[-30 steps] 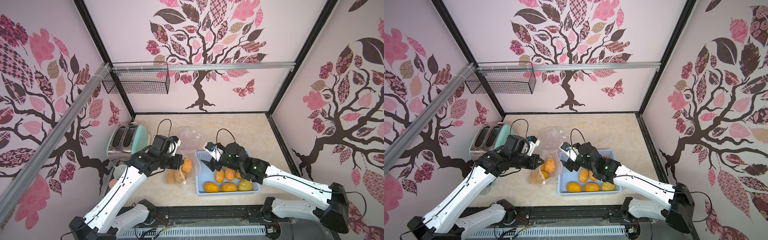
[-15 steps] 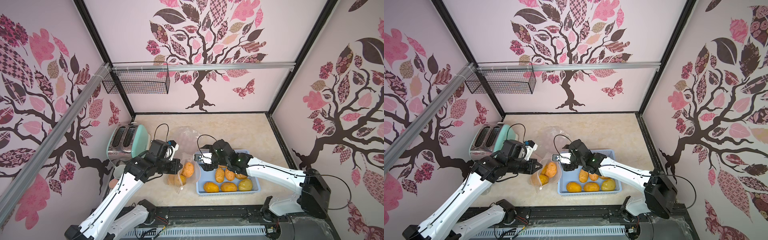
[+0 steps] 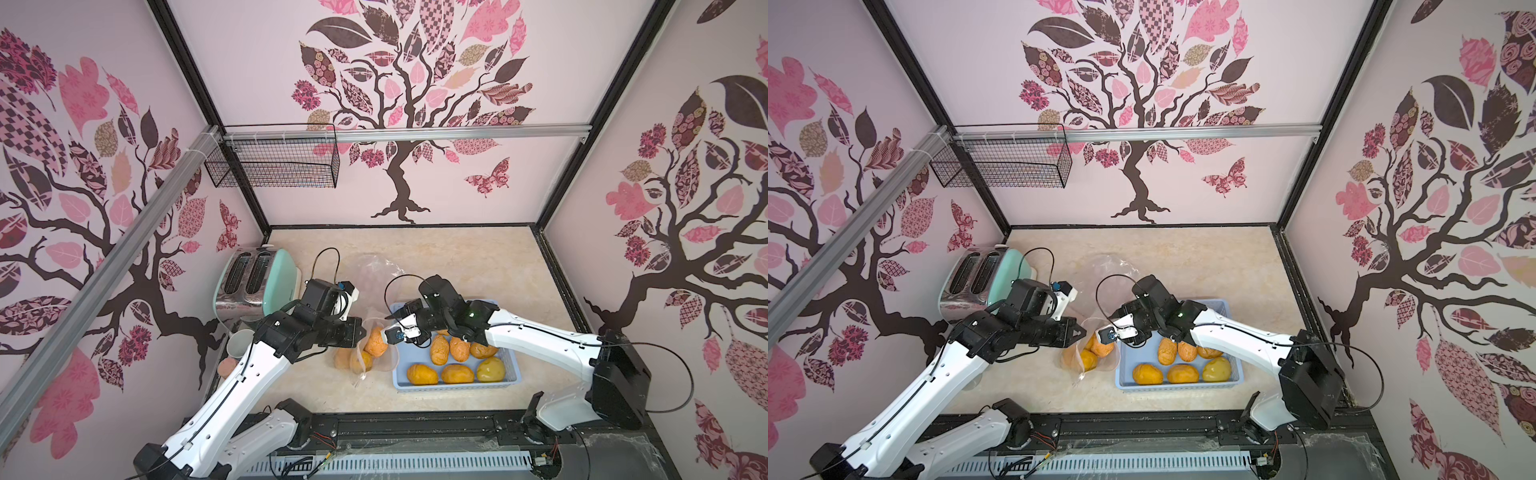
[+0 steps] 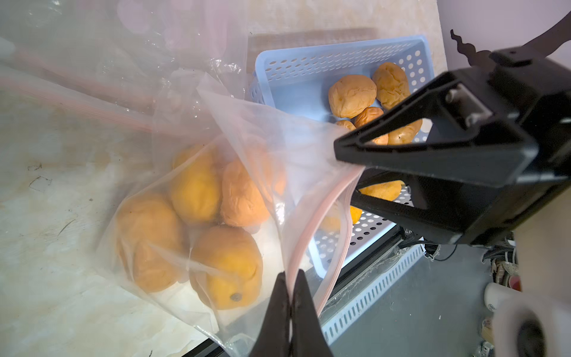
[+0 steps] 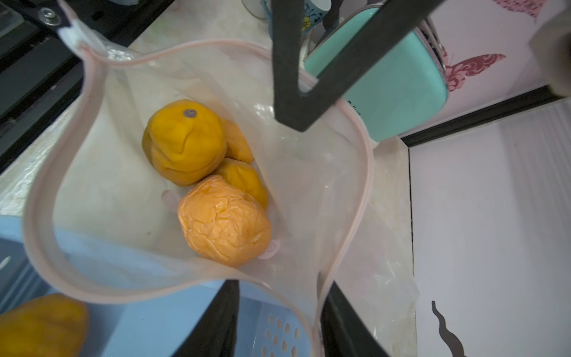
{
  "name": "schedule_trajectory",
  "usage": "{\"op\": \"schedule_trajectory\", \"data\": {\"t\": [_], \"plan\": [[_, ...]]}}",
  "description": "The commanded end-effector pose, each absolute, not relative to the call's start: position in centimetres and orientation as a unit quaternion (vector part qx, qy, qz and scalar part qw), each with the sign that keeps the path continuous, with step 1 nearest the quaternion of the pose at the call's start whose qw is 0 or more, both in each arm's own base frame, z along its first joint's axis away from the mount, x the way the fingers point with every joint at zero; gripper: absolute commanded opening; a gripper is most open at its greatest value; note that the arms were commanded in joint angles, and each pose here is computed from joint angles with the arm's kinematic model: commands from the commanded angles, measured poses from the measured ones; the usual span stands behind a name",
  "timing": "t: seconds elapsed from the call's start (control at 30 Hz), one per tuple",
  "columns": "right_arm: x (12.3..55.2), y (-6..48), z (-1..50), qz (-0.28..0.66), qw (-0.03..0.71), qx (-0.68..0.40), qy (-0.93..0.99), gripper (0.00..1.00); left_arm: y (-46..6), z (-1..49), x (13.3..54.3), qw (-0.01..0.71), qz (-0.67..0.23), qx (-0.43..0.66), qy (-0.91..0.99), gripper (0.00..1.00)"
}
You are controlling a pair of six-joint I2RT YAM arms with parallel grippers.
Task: Put the potatoes into a zipper bag and zip it
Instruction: Adjust the zipper food storage bag at the center of the board.
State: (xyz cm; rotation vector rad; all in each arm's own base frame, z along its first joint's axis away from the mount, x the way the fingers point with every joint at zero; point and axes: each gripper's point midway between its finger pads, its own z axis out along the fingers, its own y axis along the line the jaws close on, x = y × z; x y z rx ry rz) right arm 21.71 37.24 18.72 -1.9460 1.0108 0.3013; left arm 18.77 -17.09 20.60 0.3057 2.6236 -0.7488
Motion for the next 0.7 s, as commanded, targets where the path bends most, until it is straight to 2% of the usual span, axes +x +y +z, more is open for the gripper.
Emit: {"op": "schedule_trajectory", "data": {"t": [0.0,0.1,0.17,0.2,0.4,0.47,0.67], "plan": [[21.4,38.1,19.3,0.139,0.444,-0.796,0.386,0.37,-17.1,20.5,19.0,0.203,-0.267,0.112,0.936,0.0],[22.0,38.7,20.5,0.143,0.468,-0.776,0.397,0.22,-16.6,21.1,19.3,0.218,-0.257,0.101,0.936,0.0],[22.6,39.1,21.7,0.146,0.491,-0.756,0.407,0.04,-15.9,22.2,19.7,0.24,-0.243,0.093,0.935,0.09],[22.9,39.3,22.5,0.151,0.503,-0.743,0.414,0.0,-15.5,23.0,19.9,0.255,-0.236,0.089,0.933,0.16],[27.2,38.1,26.1,0.206,0.544,-0.638,0.505,0.0,-11.5,28.2,20.2,0.351,-0.17,0.058,0.919,0.6],[29.4,36.9,26.8,0.215,0.553,-0.588,0.55,0.0,-10.7,29.1,19.9,0.374,-0.161,0.059,0.911,0.67],[34.2,34.2,26.7,0.271,0.545,-0.46,0.647,0.0,-12.5,28.5,18.8,0.412,-0.213,0.13,0.877,0.77]]}}
